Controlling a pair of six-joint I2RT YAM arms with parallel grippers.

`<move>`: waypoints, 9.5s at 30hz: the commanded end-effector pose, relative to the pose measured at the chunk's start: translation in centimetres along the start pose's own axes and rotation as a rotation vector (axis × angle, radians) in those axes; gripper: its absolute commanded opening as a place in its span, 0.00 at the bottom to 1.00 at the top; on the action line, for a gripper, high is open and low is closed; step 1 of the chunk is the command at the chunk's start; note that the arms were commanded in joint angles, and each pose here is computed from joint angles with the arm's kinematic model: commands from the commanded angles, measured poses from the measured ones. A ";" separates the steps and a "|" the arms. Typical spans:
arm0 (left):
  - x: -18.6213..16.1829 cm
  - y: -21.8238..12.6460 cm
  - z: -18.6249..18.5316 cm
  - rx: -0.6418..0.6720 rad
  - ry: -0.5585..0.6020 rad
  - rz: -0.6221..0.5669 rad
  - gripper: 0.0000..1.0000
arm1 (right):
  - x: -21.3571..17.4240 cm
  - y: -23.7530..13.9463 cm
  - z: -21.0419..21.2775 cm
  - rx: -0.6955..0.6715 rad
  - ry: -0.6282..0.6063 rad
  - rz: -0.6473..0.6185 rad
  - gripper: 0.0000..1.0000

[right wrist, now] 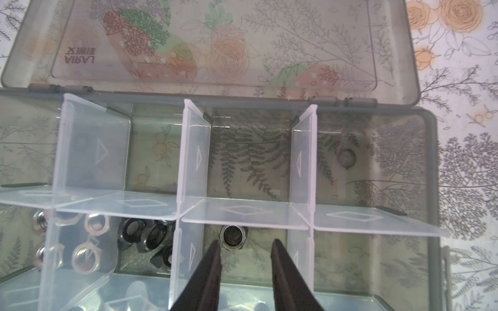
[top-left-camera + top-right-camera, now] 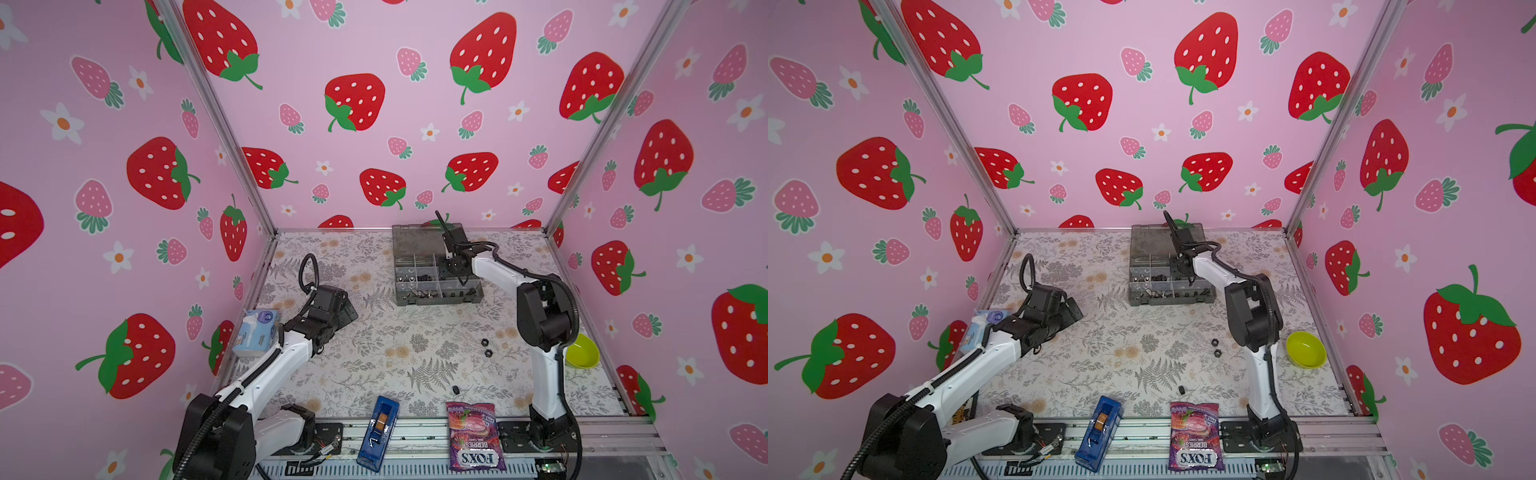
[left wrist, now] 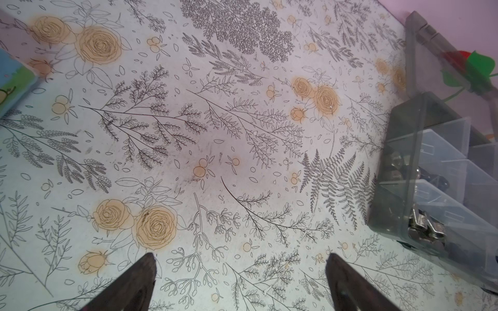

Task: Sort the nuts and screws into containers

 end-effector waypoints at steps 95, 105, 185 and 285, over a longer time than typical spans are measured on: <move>0.3 0.2 -0.5 -0.012 -0.010 0.011 0.99 | -24.2 -8.2 -6.0 -0.101 0.197 0.457 0.36; 0.3 0.2 -0.5 -0.015 -0.012 0.013 0.99 | -24.6 -8.6 -5.5 -0.081 0.194 0.456 0.30; 0.8 -1.2 0.1 0.007 0.005 -0.024 0.99 | -0.8 -7.1 -1.4 -0.047 0.068 -0.083 0.37; -0.8 0.1 -3.9 -0.110 0.145 0.065 0.99 | -26.3 -9.8 -3.9 -0.038 0.208 0.439 0.31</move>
Point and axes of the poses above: each gripper's point midway between its finger pads, its own y axis out along the fingers, its own z axis along the line the jaws close on, x = y × z, the point moved 6 cm from there along -y, back along the fingers, and after that the axes turned 4 degrees about -y, right-handed, at the moved point
